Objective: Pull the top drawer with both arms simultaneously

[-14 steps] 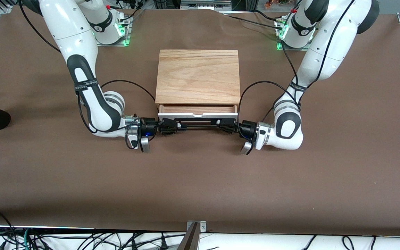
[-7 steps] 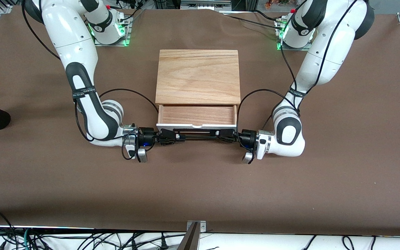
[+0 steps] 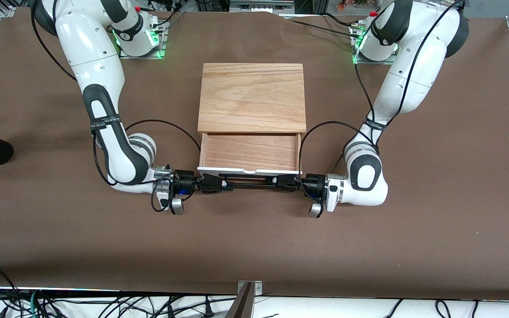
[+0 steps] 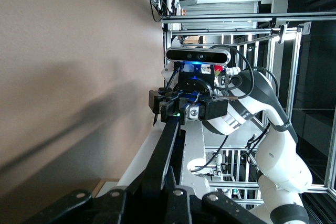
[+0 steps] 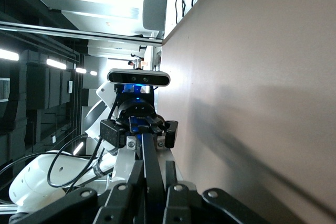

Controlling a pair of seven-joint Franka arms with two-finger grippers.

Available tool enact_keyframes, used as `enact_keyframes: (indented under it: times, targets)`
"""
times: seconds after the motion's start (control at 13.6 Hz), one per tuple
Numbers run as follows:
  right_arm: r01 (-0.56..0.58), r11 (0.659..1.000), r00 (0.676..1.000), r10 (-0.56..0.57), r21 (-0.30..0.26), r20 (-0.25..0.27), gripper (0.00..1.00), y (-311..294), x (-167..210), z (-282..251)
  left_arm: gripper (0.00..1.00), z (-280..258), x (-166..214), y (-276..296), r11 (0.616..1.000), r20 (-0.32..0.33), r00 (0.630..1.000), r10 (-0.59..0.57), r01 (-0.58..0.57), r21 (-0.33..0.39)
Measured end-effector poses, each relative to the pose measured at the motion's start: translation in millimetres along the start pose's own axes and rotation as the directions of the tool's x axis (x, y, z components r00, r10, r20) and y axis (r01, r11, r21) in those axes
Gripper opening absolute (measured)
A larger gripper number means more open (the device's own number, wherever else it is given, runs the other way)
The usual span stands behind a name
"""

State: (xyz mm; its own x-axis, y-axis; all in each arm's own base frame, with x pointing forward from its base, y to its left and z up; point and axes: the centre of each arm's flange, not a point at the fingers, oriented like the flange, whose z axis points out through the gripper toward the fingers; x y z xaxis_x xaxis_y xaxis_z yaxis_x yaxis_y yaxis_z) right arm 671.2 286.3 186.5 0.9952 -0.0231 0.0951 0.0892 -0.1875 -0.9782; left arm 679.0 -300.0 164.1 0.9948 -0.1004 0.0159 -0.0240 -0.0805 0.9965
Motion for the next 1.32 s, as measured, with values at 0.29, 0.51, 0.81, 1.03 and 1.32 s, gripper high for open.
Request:
enact_keyframes:
  times: [0.29,0.51,0.81,1.03,1.32]
  targets:
    - [0.014,1.000,1.000,-0.014,-0.007,-0.021,0.21,-3.1,9.5,-0.8,0.11,-0.1,11.3,4.9,1.000,-0.012,1.000,-0.010,0.010,0.018]
    - [0.026,1.000,0.999,-0.026,-0.011,-0.032,0.21,-6.0,15.2,0.0,0.10,-2.2,18.6,10.9,0.999,-0.011,1.000,-0.004,0.005,0.041]
    - [0.031,0.999,0.999,-0.031,-0.009,-0.035,0.21,-5.6,17.9,0.9,0.10,-3.2,20.9,10.8,0.999,-0.014,1.000,-0.002,0.003,0.042]
    - [0.029,1.000,0.999,-0.030,-0.009,-0.035,0.20,-4.1,18.0,1.4,0.10,-3.2,20.9,8.4,0.999,-0.015,1.000,-0.005,0.006,0.043]
    - [0.035,0.999,0.999,-0.035,-0.010,-0.039,0.29,-6.8,20.1,1.8,0.15,-5.9,22.4,7.2,0.999,-0.024,1.000,-0.006,0.007,0.050]
